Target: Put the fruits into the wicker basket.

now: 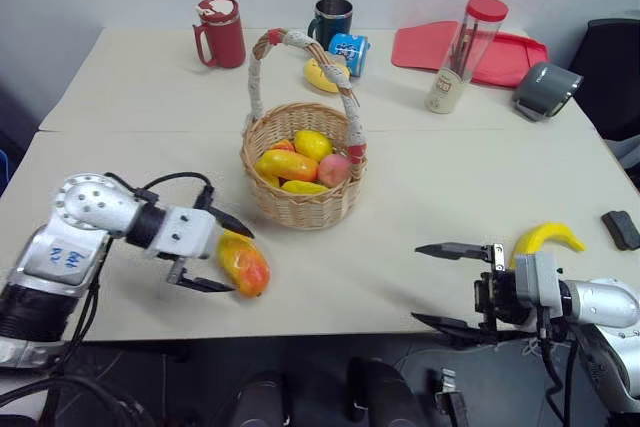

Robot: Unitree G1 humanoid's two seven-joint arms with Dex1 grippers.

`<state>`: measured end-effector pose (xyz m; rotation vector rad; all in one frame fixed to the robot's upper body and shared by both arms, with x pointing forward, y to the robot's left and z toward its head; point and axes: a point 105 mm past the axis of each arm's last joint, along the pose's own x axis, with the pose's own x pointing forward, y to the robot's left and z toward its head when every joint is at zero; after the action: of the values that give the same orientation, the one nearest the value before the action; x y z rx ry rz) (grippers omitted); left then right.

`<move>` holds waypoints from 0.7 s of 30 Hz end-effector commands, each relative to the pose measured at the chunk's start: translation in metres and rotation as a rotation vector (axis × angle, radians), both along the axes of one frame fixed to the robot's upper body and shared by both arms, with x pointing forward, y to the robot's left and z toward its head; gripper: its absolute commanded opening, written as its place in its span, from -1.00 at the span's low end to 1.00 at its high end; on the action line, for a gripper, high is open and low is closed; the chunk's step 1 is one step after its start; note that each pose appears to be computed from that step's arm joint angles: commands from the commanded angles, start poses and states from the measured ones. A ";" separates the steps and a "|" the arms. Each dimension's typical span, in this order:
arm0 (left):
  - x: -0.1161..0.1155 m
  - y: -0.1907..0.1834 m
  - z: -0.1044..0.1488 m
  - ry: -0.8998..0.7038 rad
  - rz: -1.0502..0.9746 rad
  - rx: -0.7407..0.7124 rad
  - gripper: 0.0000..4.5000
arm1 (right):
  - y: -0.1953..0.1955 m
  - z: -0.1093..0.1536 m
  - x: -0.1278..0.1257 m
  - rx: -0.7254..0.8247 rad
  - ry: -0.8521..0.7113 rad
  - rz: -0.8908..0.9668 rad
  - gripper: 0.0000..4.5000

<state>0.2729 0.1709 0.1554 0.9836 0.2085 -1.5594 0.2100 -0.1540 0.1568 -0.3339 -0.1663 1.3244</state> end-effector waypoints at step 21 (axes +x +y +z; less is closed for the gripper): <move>0.043 -0.041 0.106 0.006 0.299 -0.602 0.34 | -0.006 0.015 0.009 0.225 0.040 -0.216 1.00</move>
<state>0.3024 0.1313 0.2602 0.4980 -0.1292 -1.3272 0.2219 -0.1601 0.1615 -0.1216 -0.1893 1.0933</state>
